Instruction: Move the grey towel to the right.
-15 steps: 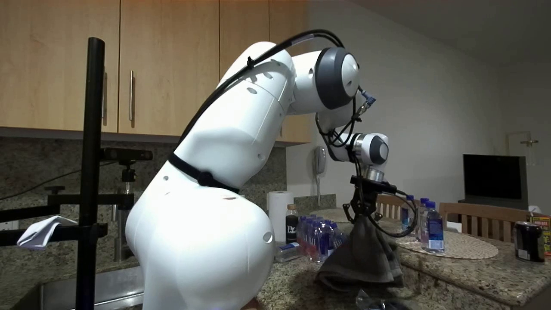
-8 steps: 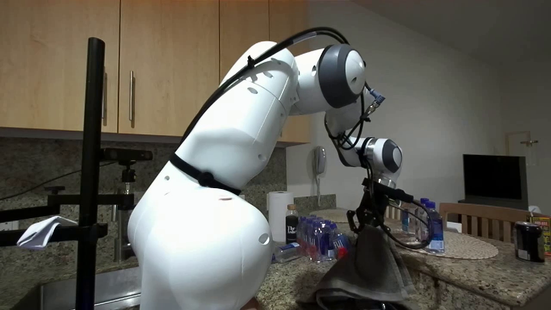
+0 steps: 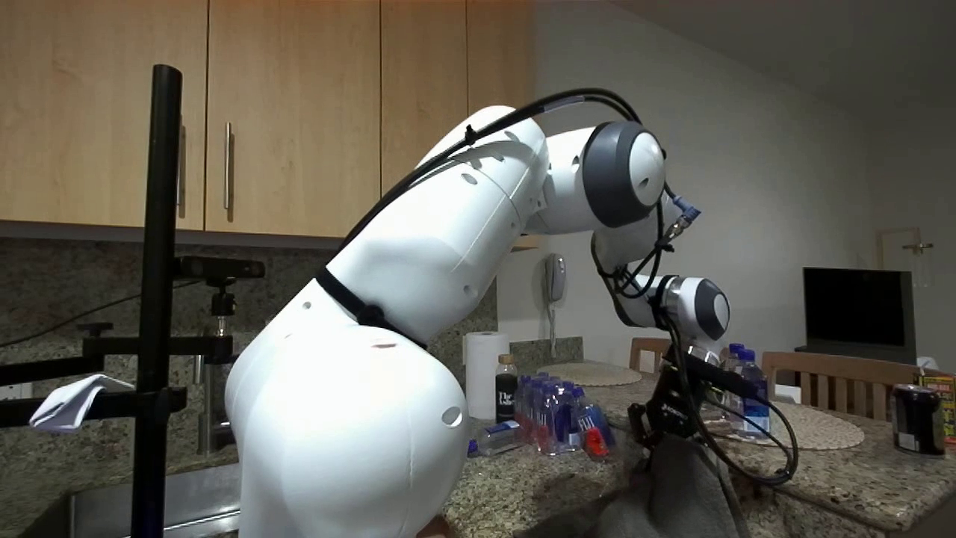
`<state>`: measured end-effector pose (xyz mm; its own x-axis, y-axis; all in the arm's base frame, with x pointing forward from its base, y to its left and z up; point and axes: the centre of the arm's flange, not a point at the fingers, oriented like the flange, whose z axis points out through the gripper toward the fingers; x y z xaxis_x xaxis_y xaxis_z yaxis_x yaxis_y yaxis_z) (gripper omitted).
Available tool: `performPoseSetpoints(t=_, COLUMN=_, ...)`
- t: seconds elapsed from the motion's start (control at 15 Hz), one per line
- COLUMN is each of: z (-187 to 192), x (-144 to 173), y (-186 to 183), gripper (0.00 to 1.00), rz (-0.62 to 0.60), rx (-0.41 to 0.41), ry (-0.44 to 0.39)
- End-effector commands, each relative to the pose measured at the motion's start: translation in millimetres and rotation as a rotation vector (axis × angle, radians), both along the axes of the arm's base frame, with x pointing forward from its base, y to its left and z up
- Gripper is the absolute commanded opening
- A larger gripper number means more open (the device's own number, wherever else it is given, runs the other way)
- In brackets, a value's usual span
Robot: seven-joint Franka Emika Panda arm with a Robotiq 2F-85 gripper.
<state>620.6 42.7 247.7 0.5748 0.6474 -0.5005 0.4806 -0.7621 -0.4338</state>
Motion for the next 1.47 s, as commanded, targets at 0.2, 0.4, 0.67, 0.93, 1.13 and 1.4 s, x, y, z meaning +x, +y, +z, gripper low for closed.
performPoseSetpoints(t=0.2, z=-0.9, x=68.4, y=-20.1, gripper=0.09, rz=0.017, rx=-0.009, ry=-0.044)
performPoseSetpoints(t=0.4, z=3.9, x=93.0, y=-39.0, gripper=0.09, rz=-0.014, rx=-0.042, ry=-0.068)
performPoseSetpoints(t=0.67, z=-8.3, x=101.2, y=-71.9, gripper=0.09, rz=-0.046, rx=-0.114, ry=-0.024)
performPoseSetpoints(t=0.93, z=-26.9, x=96.5, y=-84.4, gripper=0.09, rz=-0.053, rx=-0.136, ry=0.017)
performPoseSetpoints(t=1.13, z=-34.4, x=94.8, y=-81.6, gripper=0.09, rz=-0.066, rx=-0.121, ry=-0.012)
performPoseSetpoints(t=1.4, z=-22.3, x=106.0, y=-81.2, gripper=0.44, rz=-0.101, rx=-0.094, ry=-0.114)
